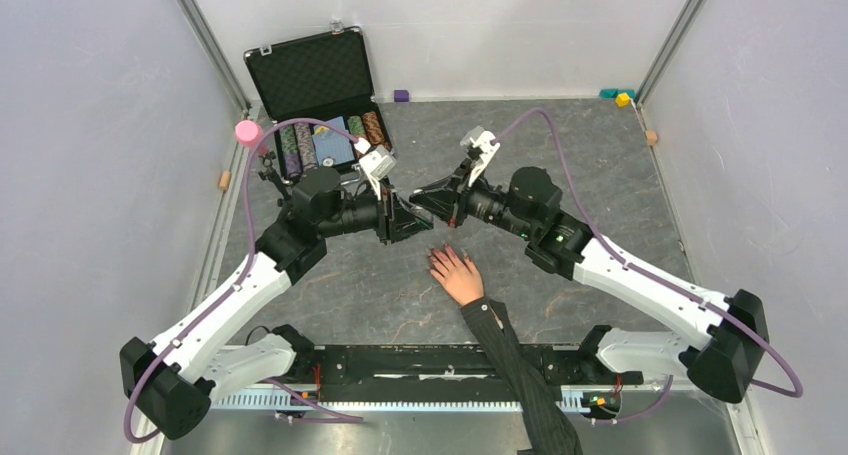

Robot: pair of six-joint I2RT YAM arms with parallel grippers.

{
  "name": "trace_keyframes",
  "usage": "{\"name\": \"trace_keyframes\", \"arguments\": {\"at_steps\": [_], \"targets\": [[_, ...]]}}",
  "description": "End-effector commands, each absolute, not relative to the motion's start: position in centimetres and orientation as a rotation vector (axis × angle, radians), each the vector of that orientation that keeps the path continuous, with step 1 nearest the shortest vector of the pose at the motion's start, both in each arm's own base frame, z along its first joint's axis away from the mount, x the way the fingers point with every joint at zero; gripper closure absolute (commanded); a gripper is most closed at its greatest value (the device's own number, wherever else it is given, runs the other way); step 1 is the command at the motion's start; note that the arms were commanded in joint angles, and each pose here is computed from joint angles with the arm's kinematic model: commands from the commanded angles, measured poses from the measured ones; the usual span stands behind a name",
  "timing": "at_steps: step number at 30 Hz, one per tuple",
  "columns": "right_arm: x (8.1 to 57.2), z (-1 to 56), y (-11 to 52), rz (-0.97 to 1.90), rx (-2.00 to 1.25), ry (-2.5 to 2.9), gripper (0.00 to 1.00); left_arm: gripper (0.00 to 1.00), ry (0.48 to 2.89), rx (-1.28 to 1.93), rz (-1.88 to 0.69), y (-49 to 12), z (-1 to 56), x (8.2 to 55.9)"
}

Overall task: Paint the nails
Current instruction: Unscrew the nail polish bottle.

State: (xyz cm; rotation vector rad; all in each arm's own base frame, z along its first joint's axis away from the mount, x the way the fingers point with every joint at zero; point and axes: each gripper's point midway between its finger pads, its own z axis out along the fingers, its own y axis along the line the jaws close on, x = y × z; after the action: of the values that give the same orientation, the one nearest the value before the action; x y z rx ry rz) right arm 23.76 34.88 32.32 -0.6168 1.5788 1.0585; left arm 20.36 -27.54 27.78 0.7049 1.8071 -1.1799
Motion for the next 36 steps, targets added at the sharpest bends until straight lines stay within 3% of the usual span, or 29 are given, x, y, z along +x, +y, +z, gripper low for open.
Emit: {"name": "trace_keyframes", "arguments": {"at_steps": [1,10,23,24,25,26,27,28,29,36], "targets": [[20.0,35.1,34.9,1.163,-0.794,1.338,1.0,0.98,1.442,0.925,-1.433,-28.2,34.9,15.3],[14.6,36.7,35.0,1.383,-0.962,1.1,1.0,0.98,1.294,1.052,-1.571,-27.7,36.6,11.9],[14.6,37.6,34.5,1.347,-0.96,1.061,1.0,0.98,1.282,1.042,-1.571,-27.6,36.9,12.0],[14.7,37.8,34.4,1.339,-0.949,1.061,1.0,0.94,1.292,1.028,-1.565,-27.6,36.8,12.2],[14.9,37.9,34.3,1.331,-0.935,1.063,1.0,0.79,1.299,1.017,-1.557,-27.6,36.8,12.5],[15.1,38.0,34.2,1.321,-0.921,1.066,1.0,0.4,1.308,1.006,-1.553,-27.6,36.8,12.7],[15.6,38.1,34.0,1.302,-0.893,1.073,1.0,0.19,1.316,0.993,-1.547,-27.6,36.8,12.9],[16.0,38.2,33.8,1.282,-0.867,1.074,1.0,0.07,1.321,0.983,-1.543,-27.6,36.8,13.1],[16.2,38.5,33.5,1.269,-0.834,1.067,1.0,0.01,1.324,0.978,-1.539,-27.6,36.7,13.2],[17.2,40.2,31.4,1.239,-0.646,1.001,1.0,0.0,1.347,0.946,-1.535,-27.7,36.5,13.8]]}}
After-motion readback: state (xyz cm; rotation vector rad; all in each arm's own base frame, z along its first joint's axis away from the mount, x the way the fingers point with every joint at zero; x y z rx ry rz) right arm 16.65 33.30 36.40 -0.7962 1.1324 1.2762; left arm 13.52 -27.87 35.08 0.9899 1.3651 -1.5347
